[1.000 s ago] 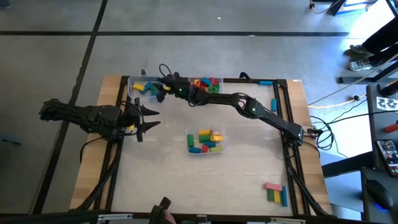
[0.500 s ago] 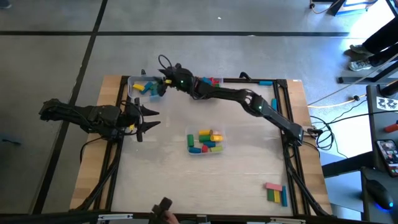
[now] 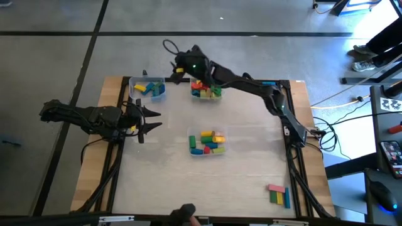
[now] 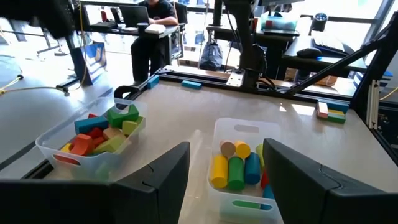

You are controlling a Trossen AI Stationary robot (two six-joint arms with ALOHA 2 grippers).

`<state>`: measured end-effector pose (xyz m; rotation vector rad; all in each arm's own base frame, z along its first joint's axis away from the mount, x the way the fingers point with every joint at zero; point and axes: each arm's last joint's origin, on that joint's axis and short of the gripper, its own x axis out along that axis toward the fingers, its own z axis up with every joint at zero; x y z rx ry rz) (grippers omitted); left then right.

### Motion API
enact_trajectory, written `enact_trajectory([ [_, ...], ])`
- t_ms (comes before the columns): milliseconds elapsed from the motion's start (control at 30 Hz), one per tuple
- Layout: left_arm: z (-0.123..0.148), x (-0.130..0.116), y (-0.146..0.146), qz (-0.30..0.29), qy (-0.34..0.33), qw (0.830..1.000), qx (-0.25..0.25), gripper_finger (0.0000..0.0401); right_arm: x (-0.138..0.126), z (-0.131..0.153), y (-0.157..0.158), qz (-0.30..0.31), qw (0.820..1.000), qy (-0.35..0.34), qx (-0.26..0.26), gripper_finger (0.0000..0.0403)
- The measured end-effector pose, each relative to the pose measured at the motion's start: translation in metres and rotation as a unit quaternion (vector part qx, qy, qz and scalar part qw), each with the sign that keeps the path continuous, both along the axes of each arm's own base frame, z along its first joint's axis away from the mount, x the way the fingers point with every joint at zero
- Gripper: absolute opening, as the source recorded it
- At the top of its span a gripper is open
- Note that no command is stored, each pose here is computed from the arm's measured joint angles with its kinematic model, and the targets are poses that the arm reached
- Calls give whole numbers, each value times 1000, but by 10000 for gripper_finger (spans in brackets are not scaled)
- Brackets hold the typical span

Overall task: Sort blocks by size
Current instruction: Put the light blue rectangular block into the top left transparent bin

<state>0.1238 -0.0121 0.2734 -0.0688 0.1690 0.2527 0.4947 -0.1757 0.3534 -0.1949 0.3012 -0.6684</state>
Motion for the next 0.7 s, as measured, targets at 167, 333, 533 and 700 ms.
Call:
enact_trajectory([
  [167,0,0,0,0,2,1000,0,198,-27,30,7,-35,998,46,-18,230],
  [333,-1,0,0,0,4,1000,0,198,-53,52,13,-74,993,87,-21,230],
  [533,-2,0,0,1,9,1000,-5,198,-93,75,21,-121,984,128,5,230],
  [700,-2,0,0,1,8,1000,-7,198,-126,88,21,-180,972,149,30,230],
])
